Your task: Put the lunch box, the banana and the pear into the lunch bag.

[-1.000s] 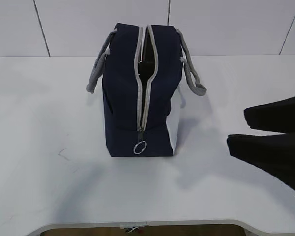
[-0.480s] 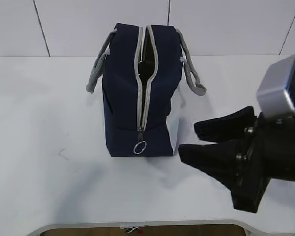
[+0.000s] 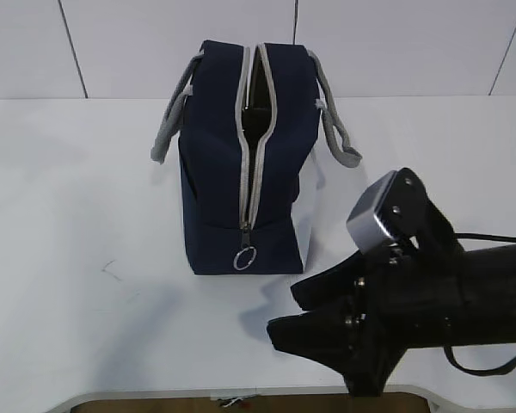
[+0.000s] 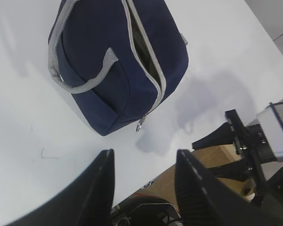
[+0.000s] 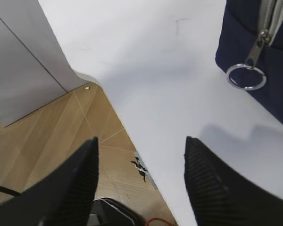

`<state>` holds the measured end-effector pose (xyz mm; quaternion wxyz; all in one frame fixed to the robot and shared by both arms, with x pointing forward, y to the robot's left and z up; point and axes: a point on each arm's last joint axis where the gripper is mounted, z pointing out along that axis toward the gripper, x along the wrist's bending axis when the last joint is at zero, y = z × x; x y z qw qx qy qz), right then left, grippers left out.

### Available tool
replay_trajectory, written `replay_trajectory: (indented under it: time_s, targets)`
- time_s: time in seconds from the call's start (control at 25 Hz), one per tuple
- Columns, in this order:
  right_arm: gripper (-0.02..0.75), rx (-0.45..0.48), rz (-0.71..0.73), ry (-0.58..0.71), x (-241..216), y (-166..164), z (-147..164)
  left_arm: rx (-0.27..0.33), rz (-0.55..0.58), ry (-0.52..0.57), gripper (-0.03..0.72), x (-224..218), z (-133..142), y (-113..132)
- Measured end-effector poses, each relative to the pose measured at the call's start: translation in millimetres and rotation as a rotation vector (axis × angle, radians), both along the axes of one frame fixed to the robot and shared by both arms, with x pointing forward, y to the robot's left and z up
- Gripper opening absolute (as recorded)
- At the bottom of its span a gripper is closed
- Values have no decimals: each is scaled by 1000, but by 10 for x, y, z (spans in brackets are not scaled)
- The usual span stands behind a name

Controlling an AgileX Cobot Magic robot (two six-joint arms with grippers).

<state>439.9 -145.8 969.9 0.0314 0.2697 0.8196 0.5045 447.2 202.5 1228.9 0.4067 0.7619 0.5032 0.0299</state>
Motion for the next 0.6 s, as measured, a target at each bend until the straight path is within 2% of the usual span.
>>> replay_trajectory:
  time_s: [0.24,0.6]
  targets:
    - [549,-1,-20,107,195,102,-183,5,2,-1,320,2,-2,4]
    - [565,-5,-27,145,354,179,-291,5,2,-1,319,2,-2,4]
